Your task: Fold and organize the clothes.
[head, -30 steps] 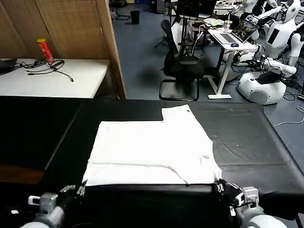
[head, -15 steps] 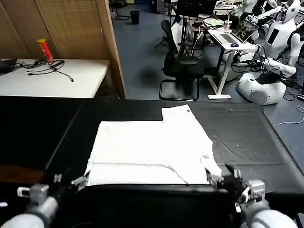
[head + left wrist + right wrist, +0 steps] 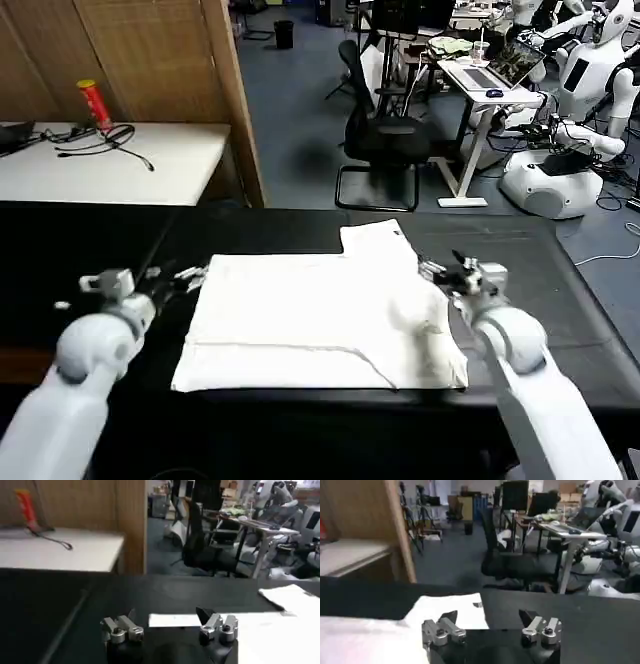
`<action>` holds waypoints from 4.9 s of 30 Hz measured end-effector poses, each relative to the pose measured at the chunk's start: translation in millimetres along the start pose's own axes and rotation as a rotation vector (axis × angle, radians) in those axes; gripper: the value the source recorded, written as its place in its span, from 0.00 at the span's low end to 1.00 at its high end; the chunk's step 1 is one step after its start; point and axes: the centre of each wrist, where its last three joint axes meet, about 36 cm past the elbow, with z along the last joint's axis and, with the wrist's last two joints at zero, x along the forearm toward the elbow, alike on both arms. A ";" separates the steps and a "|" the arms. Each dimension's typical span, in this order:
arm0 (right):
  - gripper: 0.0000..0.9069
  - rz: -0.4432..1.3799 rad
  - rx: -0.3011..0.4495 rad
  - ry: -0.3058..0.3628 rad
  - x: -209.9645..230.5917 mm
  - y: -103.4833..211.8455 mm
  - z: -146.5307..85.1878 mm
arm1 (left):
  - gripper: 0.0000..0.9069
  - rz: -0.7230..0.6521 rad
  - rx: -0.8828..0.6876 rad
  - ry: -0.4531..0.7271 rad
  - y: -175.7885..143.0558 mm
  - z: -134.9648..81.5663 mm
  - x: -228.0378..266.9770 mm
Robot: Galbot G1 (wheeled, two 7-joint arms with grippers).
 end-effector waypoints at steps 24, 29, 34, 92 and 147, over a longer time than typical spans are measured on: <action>0.97 0.026 -0.028 0.189 -94.2 -3.0 -13.0 | 0.97 -0.025 0.025 0.208 31.2 -3.8 -109.9; 0.90 0.023 -0.028 0.196 -96.5 -2.9 -10.9 | 0.91 -0.017 0.004 0.200 24.8 -2.1 -116.2; 0.51 0.014 -0.031 0.202 -97.3 -5.6 -9.5 | 0.34 -0.019 -0.008 0.194 20.6 -1.4 -123.3; 0.02 -0.055 0.143 0.001 78.2 -30.8 4.1 | 0.00 0.059 -0.242 0.085 3.7 -20.3 42.0; 0.97 -0.042 0.204 0.182 181.9 -21.3 105.6 | 0.97 -0.025 -0.413 0.223 -20.6 89.6 120.9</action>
